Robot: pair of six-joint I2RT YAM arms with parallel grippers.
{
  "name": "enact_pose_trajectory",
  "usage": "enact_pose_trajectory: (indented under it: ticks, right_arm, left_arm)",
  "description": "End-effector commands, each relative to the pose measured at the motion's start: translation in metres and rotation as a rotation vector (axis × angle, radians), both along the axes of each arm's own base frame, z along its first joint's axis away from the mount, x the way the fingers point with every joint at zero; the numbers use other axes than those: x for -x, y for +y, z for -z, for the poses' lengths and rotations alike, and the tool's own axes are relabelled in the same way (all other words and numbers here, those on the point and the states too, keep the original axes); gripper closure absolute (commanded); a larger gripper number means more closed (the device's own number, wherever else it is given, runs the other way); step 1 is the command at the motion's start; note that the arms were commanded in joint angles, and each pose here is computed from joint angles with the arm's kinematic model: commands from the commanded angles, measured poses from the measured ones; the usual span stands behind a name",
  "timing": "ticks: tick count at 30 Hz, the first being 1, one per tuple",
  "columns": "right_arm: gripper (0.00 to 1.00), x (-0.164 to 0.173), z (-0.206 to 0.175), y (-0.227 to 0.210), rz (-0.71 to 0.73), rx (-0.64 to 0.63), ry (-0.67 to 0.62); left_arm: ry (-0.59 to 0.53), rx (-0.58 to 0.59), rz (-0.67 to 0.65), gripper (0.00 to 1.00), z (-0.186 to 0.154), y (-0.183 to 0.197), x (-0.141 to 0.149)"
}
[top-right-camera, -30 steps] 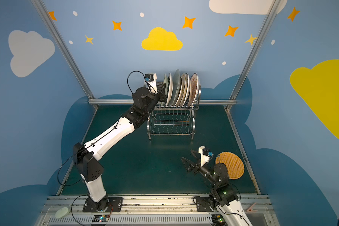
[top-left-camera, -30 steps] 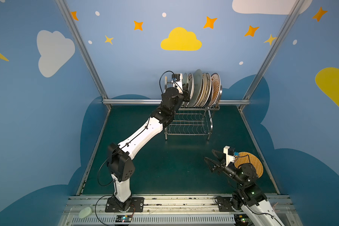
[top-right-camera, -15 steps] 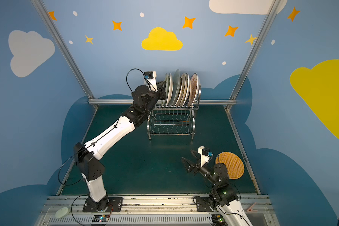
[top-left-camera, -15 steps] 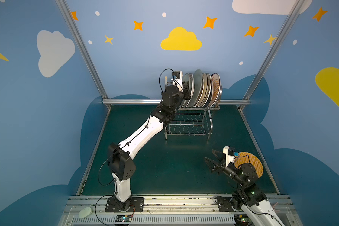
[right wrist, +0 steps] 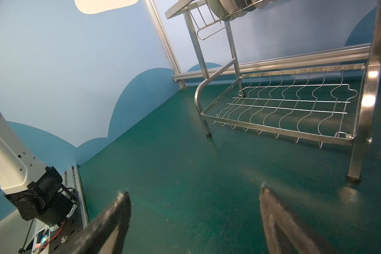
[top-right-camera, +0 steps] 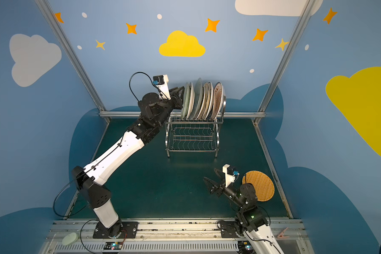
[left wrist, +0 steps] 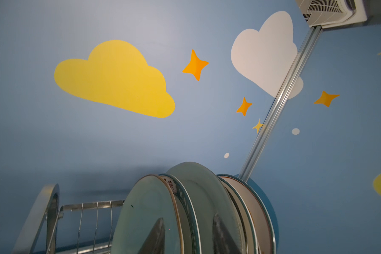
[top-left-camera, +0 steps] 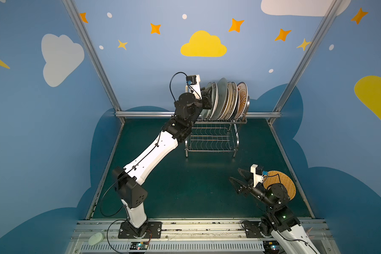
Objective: Load plates into a dish rack
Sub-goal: Place the plate on the dish rack, then move the plate to the middle-right of the table.
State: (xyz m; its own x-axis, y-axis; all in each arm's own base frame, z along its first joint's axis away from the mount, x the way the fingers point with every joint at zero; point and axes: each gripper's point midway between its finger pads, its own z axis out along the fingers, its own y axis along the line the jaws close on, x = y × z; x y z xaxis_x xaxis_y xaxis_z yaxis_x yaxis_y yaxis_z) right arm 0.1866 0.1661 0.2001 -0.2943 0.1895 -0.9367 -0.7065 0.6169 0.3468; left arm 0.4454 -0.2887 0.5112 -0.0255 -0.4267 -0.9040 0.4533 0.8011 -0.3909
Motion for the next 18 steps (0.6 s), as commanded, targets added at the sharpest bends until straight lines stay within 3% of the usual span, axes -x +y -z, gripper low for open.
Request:
enact_pose_trajectory:
  ticks: [1,3,4,11,18]
  right_arm:
    - [0.11,0.002,-0.012,0.000,-0.003,-0.001,-0.033]
    - [0.10,0.003,-0.013,0.001,-0.011,-0.001,-0.040]
    - [0.11,0.004,-0.014,0.001,-0.014,-0.001,-0.045]
    - [0.11,0.002,-0.011,0.003,-0.016,0.000,-0.036]
    - [0.10,-0.024,-0.012,-0.025,0.211,-0.014,0.052]
  left_arm:
    - [0.018,0.116,0.061,0.46,-0.018,0.025,0.032]
    - [0.046,0.146,0.088,0.20,-0.008,0.036,0.050]
    - [0.057,0.159,0.107,0.01,-0.003,0.042,0.061]
    - [0.251,0.150,0.144,0.00,0.066,0.093,0.143]
    - [0.369,0.061,0.191,0.00,0.147,0.131,0.220]
